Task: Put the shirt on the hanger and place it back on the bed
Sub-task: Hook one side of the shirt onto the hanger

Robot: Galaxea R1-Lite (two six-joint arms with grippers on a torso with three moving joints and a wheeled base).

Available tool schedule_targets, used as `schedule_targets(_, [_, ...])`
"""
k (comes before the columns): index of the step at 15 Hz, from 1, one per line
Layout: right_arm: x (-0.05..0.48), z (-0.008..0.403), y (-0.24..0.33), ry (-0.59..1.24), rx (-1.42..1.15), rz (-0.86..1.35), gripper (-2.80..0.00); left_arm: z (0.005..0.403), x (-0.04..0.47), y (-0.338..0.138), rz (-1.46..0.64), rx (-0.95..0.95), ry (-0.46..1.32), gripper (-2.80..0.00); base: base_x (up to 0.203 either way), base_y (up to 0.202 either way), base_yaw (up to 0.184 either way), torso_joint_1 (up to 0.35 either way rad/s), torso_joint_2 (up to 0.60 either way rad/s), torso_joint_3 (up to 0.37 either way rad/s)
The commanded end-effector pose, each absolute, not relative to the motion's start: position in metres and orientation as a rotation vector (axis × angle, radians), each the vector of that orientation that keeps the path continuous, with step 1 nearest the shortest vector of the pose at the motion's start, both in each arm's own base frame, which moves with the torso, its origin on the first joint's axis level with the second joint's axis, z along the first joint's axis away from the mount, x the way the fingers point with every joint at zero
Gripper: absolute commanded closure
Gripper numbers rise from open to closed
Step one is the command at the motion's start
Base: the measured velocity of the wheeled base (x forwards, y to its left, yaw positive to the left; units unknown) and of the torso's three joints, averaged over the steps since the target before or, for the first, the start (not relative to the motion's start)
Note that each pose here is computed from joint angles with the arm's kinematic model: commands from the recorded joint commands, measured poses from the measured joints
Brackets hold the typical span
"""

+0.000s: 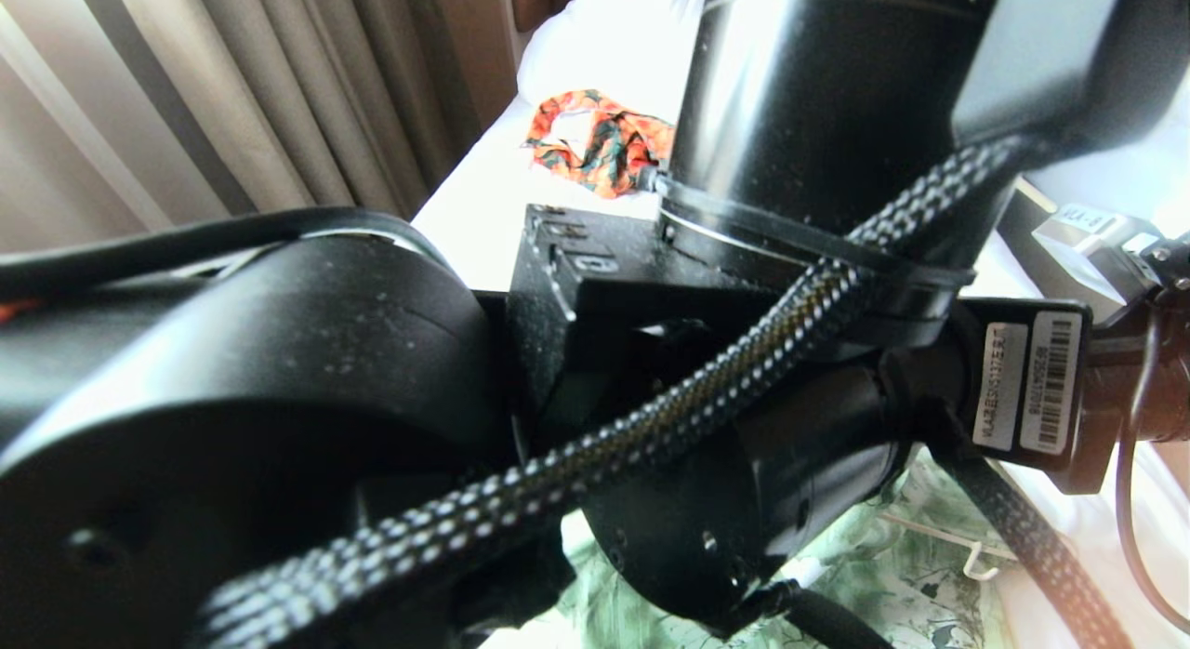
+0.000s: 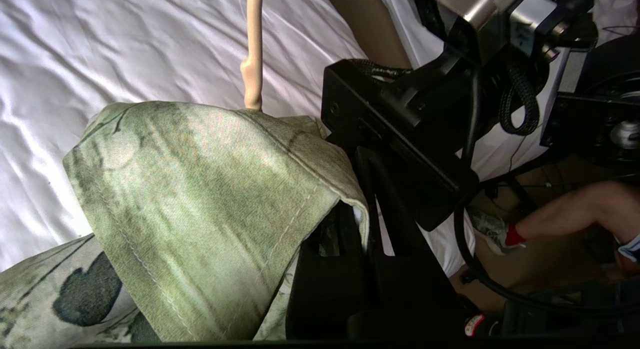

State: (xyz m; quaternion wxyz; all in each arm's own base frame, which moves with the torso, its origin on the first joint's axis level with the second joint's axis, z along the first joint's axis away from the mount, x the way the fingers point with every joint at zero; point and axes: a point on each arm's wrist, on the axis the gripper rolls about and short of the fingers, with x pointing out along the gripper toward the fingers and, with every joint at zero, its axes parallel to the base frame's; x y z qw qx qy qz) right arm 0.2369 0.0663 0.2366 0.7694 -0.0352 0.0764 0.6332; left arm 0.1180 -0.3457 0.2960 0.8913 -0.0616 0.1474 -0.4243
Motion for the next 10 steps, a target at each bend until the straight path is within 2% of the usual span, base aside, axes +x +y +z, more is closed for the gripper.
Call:
schedule_targets(1, [0.233, 0.241, 0.066, 0.145, -0.086, 1.38, 0.0, 0.289, 0.112, -0.348, -0.879, -0.102, 0.327, 0.0, 0.0, 0.0, 0.0, 0.0, 0.0, 0.0])
schedule_targets(2, [0.234, 0.241, 0.066, 0.147, -0.086, 1.379, 0.0, 0.287, 0.108, -0.35, -0.878, -0.087, 0.336, -2.8, 0.0, 0.0, 0.0, 0.0, 0.0, 0.0])
schedule_targets(10, [0.245, 0.229, 0.068, 0.191, -0.063, 1.379, 0.0, 0.301, 0.085, -0.33, -0.929, -0.095, 0.325, -2.8, 0.0, 0.0, 0.0, 0.0, 0.0, 0.0])
